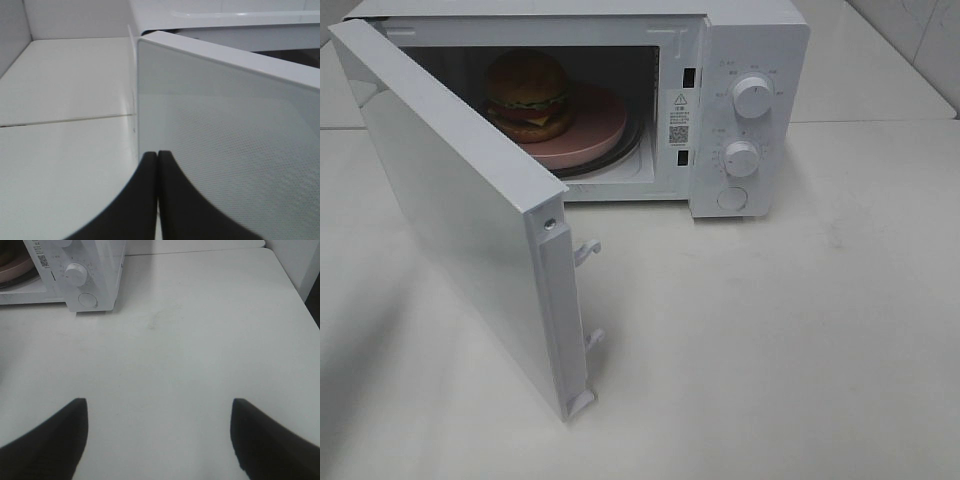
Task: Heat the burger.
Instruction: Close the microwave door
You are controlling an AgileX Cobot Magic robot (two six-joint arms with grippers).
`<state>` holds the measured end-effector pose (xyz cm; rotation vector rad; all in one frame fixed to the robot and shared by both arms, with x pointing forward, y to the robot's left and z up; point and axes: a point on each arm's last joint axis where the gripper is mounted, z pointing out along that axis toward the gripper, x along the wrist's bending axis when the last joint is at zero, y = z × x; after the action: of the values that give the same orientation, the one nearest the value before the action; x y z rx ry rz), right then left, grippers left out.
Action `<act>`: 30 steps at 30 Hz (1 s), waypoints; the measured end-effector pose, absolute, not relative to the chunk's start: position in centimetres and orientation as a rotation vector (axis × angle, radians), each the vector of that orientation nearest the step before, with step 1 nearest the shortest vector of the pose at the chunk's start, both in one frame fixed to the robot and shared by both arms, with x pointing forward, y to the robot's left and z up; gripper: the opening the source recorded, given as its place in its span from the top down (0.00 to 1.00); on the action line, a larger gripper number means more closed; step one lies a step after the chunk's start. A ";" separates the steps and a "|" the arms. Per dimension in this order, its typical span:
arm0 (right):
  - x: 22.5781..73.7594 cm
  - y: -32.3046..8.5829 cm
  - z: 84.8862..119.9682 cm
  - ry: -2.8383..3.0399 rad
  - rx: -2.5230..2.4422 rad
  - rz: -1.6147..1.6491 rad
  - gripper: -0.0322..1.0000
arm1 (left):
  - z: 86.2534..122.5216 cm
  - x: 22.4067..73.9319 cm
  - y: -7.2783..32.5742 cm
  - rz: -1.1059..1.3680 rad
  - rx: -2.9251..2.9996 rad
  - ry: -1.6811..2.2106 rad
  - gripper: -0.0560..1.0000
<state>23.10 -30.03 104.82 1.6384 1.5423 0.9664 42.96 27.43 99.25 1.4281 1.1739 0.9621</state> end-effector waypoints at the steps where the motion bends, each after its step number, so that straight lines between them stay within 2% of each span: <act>1: 23.1 -30.0 104.8 1.542 1.638 0.966 0.24 | 99.3 43.0 27.4 0.962 1.428 1.174 0.95; 19: 23.1 -30.0 104.8 1.542 1.638 0.966 0.24 | 95.5 44.6 22.1 0.724 1.497 1.057 0.95; 30: 23.1 -30.0 104.8 1.543 1.639 0.970 0.24 | 95.5 47.0 18.1 0.686 1.508 1.008 0.95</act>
<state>23.10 -30.01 104.82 1.6391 1.5434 0.9696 46.99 18.11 95.51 1.5078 1.0084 0.6865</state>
